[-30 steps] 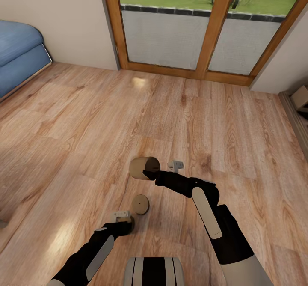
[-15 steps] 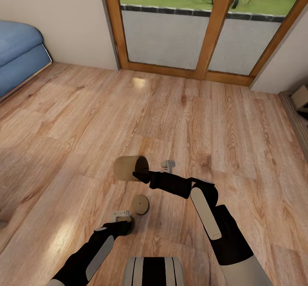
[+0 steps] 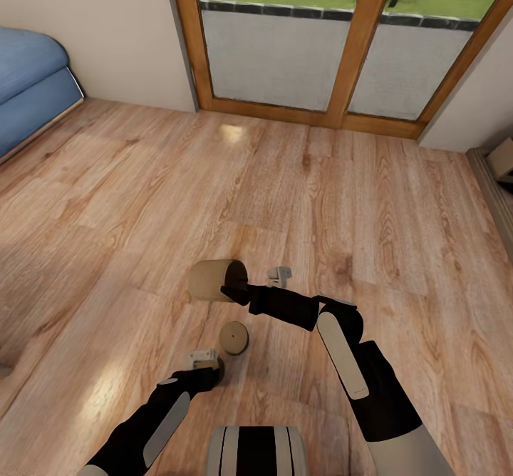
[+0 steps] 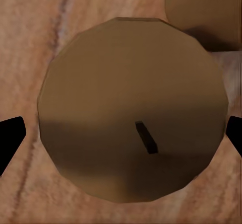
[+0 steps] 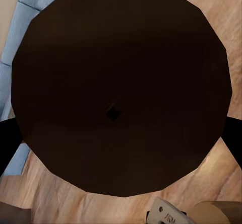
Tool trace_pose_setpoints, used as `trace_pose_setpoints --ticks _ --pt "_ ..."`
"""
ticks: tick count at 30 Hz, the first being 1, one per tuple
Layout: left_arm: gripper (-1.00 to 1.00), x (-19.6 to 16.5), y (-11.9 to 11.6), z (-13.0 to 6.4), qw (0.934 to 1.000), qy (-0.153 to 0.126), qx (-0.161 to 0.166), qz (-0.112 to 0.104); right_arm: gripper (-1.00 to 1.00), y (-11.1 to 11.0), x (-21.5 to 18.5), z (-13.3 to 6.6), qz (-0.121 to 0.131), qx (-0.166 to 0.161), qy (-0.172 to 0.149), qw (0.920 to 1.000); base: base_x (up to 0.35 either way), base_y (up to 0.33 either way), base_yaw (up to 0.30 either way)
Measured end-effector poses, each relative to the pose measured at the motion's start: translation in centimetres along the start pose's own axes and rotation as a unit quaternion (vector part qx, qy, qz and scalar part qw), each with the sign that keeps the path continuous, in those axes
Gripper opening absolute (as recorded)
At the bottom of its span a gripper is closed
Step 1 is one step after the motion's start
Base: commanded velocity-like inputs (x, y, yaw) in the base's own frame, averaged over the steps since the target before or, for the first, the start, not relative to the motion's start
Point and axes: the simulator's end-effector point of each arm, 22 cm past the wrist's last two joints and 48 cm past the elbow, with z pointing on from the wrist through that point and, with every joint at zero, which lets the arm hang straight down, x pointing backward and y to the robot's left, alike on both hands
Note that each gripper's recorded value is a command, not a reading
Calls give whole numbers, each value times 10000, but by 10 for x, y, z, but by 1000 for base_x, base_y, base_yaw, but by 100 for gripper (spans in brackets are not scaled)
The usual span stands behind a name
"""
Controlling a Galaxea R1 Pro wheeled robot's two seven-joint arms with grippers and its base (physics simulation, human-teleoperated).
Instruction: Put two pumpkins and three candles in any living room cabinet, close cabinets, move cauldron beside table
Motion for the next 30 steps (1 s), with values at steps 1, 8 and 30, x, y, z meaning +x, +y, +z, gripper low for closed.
trace_pose_setpoints --ticks 1,8,30 --pt "100 0 -1 0 10000 1 14 1 -100 0 0 0 1 -1 1 10000 0 0 0" --pt "100 0 -2 0 10000 2 44 2 -100 0 0 0 -1 2 0 10000 0 0 0" --pt "100 4 -6 5 9999 34 108 -59 -100 -9 7 4 80 20 50 10000 0 0 0"
